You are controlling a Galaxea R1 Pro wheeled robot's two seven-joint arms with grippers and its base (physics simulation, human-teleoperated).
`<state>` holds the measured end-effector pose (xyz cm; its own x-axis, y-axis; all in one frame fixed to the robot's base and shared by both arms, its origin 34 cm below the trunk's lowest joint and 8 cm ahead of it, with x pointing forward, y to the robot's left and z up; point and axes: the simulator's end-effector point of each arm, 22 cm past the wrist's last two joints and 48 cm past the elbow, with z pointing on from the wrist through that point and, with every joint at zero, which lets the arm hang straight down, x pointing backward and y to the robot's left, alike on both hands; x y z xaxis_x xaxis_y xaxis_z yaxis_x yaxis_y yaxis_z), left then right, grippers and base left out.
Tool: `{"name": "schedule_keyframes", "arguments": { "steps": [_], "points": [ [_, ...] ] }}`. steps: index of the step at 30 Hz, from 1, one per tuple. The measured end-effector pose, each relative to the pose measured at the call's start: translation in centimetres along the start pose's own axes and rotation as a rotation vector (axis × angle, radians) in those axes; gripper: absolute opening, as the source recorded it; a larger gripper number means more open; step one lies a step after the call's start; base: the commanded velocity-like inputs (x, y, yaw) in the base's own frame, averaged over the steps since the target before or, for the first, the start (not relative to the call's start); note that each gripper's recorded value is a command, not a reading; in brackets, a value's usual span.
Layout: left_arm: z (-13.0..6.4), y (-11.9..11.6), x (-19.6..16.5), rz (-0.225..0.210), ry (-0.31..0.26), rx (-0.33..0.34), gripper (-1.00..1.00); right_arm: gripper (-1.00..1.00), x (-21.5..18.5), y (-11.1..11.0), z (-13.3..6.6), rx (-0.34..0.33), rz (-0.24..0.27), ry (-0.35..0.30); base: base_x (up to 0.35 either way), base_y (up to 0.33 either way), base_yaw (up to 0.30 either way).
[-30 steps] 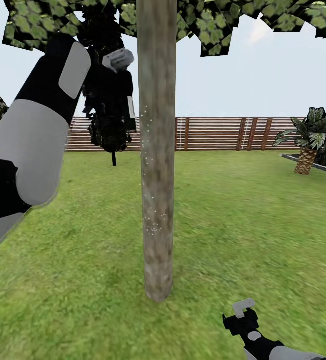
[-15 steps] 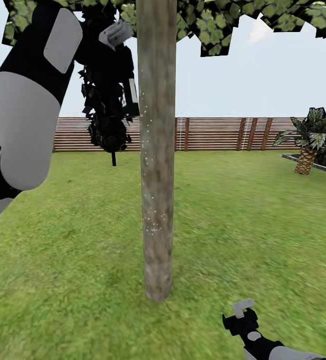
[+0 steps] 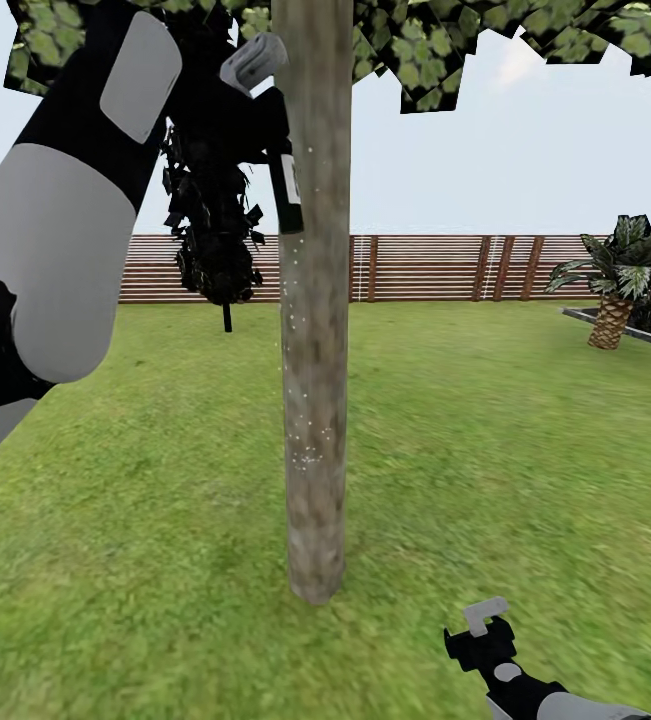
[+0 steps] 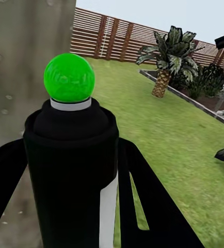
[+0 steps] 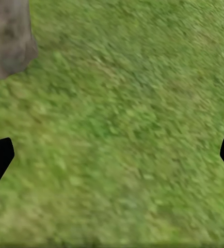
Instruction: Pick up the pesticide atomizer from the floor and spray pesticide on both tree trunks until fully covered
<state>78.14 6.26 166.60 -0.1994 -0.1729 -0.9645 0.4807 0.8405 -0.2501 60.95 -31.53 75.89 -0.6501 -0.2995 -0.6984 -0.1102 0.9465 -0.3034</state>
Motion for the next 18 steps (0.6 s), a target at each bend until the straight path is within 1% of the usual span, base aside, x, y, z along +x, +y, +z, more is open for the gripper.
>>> {"name": "schedule_keyframes", "arguments": {
  "steps": [9,16,18],
  "points": [
    [0.3,-1.0,0.3,0.007,0.006,0.011,-1.00,1.00,0.0,0.1,0.0,-0.001,0.000,0.000,0.000,0.000,0.000],
    [1.0,-3.1,1.1,0.021,0.018,0.037,-1.00,1.00,0.0,0.1,0.0,-0.001,0.000,0.000,0.000,0.000,0.000],
    [1.0,-3.0,1.1,0.026,0.018,0.029,-1.00,1.00,0.0,0.1,0.0,-0.002,0.000,0.000,0.000,0.000,0.000]
  ]
}}
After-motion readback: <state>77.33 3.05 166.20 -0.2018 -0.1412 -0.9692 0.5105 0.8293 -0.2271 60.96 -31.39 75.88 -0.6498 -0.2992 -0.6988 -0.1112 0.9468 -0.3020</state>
